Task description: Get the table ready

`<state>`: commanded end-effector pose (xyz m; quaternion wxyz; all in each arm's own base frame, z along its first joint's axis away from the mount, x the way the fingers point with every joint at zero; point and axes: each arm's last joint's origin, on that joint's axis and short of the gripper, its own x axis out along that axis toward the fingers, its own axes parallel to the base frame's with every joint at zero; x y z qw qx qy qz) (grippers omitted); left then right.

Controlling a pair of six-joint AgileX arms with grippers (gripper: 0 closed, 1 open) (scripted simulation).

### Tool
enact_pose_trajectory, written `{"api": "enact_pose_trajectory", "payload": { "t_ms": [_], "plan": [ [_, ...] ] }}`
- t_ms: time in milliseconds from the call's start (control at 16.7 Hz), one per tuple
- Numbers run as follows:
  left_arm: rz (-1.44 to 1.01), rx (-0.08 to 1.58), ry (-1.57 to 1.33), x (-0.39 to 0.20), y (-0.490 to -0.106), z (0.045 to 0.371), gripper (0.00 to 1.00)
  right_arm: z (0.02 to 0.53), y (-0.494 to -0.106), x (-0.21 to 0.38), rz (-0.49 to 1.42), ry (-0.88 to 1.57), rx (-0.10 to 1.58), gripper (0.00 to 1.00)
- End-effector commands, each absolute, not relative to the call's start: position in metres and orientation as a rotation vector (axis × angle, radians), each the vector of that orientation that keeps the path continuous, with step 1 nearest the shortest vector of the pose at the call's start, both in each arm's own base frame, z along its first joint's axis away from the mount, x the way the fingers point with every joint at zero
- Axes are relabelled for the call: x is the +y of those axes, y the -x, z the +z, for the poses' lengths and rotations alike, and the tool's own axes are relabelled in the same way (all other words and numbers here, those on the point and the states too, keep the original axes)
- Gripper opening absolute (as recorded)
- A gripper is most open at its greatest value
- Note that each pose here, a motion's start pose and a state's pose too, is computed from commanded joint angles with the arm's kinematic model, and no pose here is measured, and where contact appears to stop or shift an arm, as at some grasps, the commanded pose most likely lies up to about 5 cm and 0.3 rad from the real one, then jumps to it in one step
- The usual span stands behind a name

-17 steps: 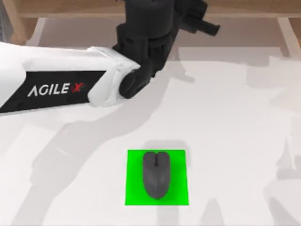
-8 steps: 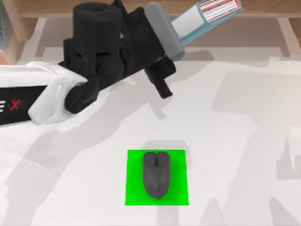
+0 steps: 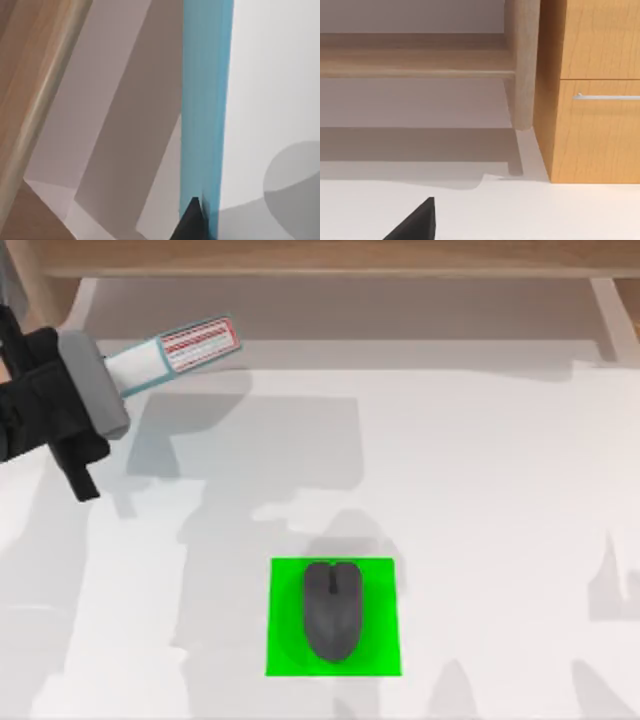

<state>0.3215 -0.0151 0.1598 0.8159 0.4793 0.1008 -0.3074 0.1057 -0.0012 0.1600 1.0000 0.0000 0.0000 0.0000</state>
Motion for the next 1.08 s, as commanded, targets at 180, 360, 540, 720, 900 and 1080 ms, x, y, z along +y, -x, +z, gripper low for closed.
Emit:
{"api": "enact_pose_trajectory", "payload": {
  "t_ms": [180, 360, 540, 720, 900, 1080],
  "plan": [
    [-0.519, 0.278, -1.114, 0.055, -0.304, 0.150, 0.00, 0.160, -0.106, -0.001, 0.000, 0.000, 0.000, 1.00],
    [-0.370, 0.288, -1.241, 0.109, -0.294, 0.156, 0.00, 0.160, -0.106, -0.001, 0.000, 0.000, 0.000, 1.00],
    [-0.256, 0.238, -1.398, 0.147, -0.304, 0.169, 0.00, 0.160, -0.106, -0.001, 0.000, 0.000, 0.000, 1.00],
    [-0.233, 0.205, -1.499, 0.168, -0.329, 0.163, 0.00, 0.160, -0.106, -0.001, 0.000, 0.000, 0.000, 1.00],
    [-0.236, 0.188, -1.550, 0.177, -0.346, 0.153, 0.00, 0.160, -0.106, -0.001, 0.000, 0.000, 0.000, 1.00],
    [-0.237, 0.186, -1.557, 0.177, -0.347, 0.152, 0.00, 0.160, -0.106, -0.001, 0.000, 0.000, 0.000, 1.00]
  ]
}}
